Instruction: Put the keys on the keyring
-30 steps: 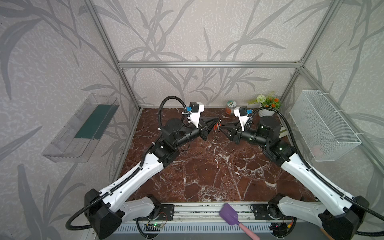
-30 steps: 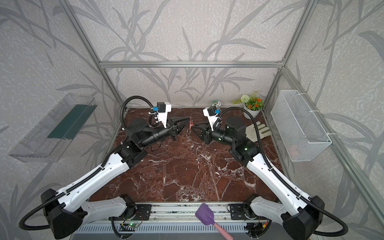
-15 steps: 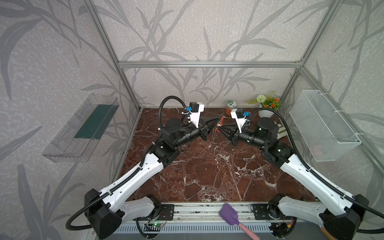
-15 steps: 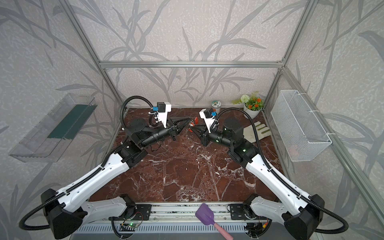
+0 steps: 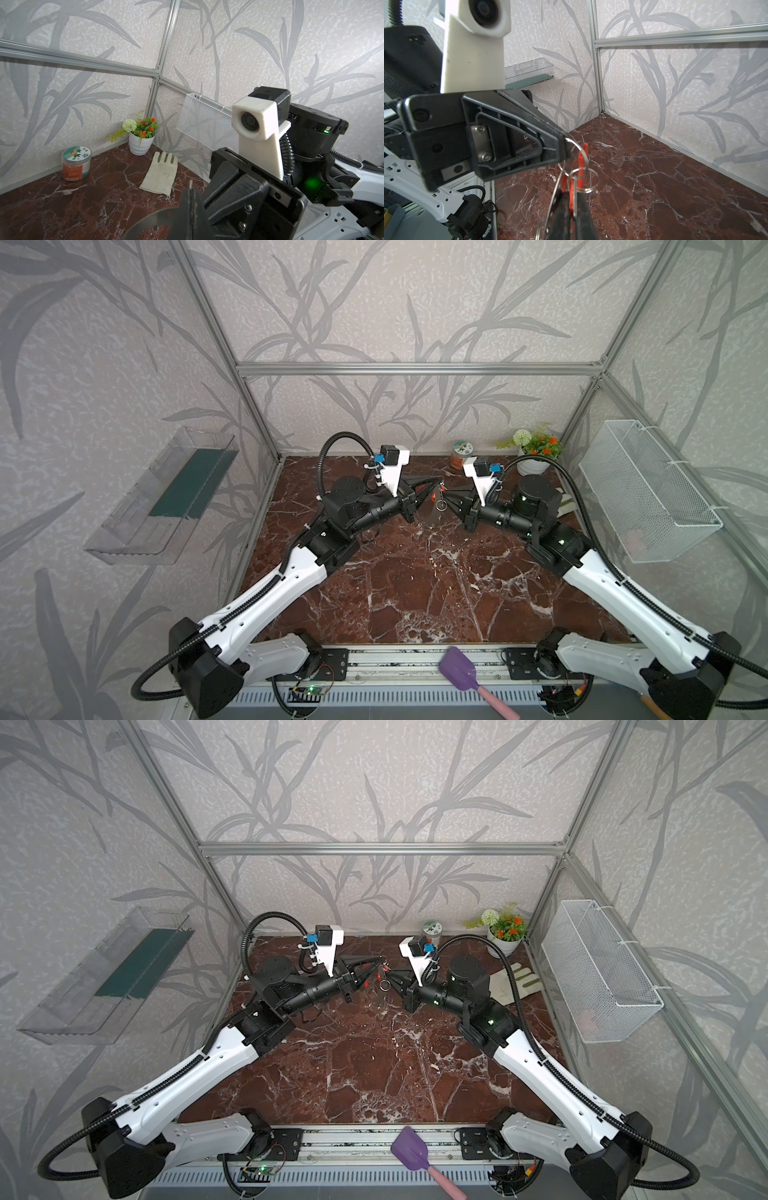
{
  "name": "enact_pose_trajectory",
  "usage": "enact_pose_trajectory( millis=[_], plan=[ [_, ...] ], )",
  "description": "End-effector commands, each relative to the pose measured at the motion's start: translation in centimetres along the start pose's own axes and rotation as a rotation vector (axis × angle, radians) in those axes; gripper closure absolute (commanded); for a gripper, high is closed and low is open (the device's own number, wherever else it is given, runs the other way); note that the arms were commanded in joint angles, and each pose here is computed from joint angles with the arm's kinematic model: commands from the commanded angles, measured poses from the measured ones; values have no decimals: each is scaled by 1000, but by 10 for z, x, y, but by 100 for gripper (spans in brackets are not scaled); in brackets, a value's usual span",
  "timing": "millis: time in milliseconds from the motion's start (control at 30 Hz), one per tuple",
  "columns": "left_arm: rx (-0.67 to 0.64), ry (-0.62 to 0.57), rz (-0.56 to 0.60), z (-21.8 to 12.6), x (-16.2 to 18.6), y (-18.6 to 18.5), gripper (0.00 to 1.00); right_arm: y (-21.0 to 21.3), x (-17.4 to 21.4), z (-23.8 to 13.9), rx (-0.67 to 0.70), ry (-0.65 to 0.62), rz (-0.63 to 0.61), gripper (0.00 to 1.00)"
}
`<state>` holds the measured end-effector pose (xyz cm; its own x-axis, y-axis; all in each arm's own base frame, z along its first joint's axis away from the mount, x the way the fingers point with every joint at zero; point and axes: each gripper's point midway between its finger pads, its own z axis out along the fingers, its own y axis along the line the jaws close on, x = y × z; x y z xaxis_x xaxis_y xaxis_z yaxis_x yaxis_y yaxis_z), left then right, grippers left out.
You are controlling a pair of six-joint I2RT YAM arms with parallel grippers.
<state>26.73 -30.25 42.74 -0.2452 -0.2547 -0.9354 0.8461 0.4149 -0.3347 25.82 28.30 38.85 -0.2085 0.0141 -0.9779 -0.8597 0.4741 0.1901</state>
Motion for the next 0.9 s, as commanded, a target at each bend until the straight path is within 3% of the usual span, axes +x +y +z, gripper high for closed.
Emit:
enact_pose_trajectory(
  millis=[0, 433, 867],
  plan=[
    [39, -29, 36, -3, -17, -13, 100, 11, -24, -6, -23, -48, -53, 100],
    [32, 16, 74, -2, -11, -11, 100, 15, -15, -5, -54, 51, -87, 100],
    [-17, 73, 107, -6, -1, 0, 100, 5, -20, -19, 2, 42, -111, 100]
  ],
)
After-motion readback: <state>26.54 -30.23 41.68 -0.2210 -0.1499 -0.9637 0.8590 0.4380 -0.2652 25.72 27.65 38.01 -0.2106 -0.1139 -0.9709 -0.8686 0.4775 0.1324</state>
